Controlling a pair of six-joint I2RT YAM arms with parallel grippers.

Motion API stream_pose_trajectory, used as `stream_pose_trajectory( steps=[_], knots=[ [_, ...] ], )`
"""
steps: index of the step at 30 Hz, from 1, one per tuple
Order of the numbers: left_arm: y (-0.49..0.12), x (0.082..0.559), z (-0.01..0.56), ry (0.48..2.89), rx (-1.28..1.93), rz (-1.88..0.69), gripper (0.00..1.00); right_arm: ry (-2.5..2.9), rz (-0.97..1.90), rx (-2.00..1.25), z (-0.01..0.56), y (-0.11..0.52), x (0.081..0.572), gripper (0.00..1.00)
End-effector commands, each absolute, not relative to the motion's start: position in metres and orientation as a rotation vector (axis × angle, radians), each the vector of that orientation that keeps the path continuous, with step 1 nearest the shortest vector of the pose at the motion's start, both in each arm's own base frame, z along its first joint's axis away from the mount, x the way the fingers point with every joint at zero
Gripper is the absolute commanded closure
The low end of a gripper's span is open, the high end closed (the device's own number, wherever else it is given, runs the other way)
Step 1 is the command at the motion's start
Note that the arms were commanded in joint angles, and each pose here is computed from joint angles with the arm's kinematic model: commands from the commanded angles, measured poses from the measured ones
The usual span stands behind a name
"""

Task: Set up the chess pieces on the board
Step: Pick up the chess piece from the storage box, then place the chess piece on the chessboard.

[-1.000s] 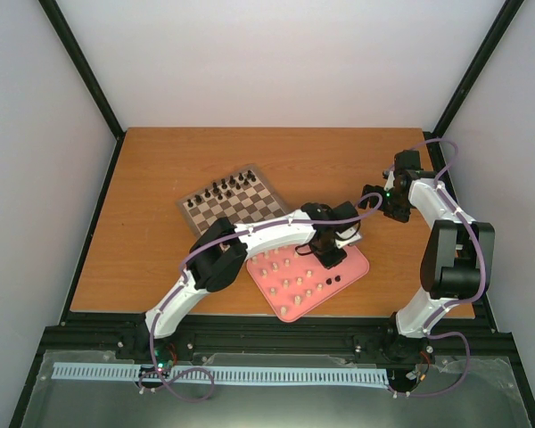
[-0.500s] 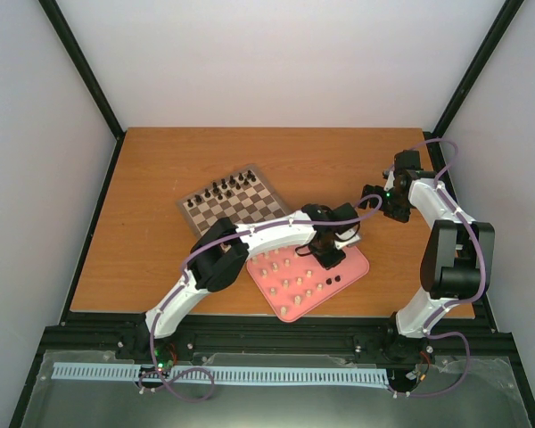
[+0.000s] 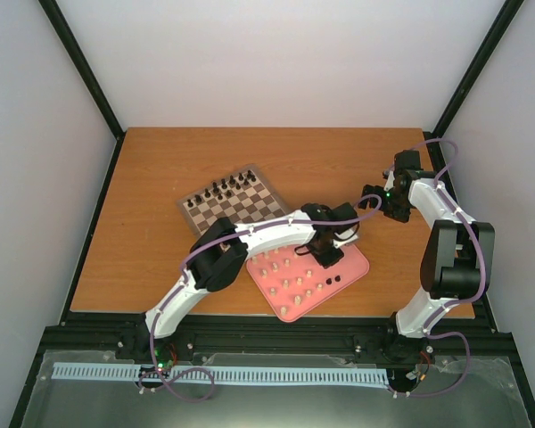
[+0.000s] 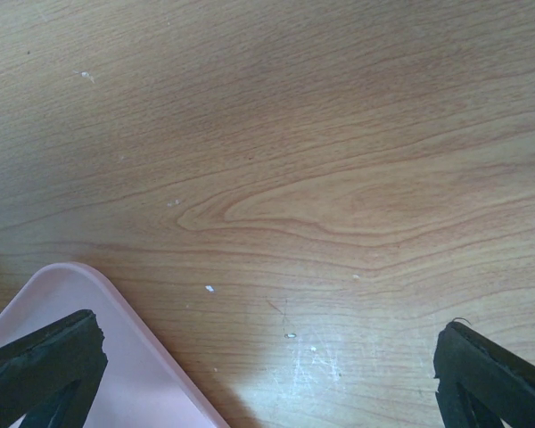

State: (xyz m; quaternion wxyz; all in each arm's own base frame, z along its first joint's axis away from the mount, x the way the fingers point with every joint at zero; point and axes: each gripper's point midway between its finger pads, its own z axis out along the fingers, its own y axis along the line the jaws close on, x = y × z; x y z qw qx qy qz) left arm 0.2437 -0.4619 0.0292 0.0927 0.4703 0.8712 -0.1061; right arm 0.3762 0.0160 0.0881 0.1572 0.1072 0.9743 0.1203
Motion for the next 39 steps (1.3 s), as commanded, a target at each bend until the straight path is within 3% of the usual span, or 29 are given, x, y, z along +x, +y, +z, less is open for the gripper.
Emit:
stream_pose_trajectory(
  steps=[1, 11, 16, 28, 39],
  knots=[
    [-0.446, 0.275, 0.084, 2.525, 1.312, -0.248, 0.96, 2.78, 0.328, 0.286, 0.09, 0.017, 0.377, 0.0],
    [-0.351, 0.347, 0.185, 2.503, 0.963, -0.196, 0.95, 2.78, 0.353, 0.298, 0.087, 0.019, 0.379, 0.0],
    [-0.282, 0.375, 0.203, 2.543, 0.76, -0.124, 0.92, 2.783, 0.372, 0.303, 0.084, 0.022, 0.379, 0.0],
    [-0.132, 0.41, 0.141, 2.758, 0.323, 0.02, 0.93, 2.814, 0.389, 0.306, 0.073, 0.023, 0.383, 0.0],
    [-0.11, 0.421, 0.1, 2.832, 0.221, 0.012, 0.93, 2.834, 0.383, 0.308, 0.066, 0.022, 0.386, 0.0]
  ],
)
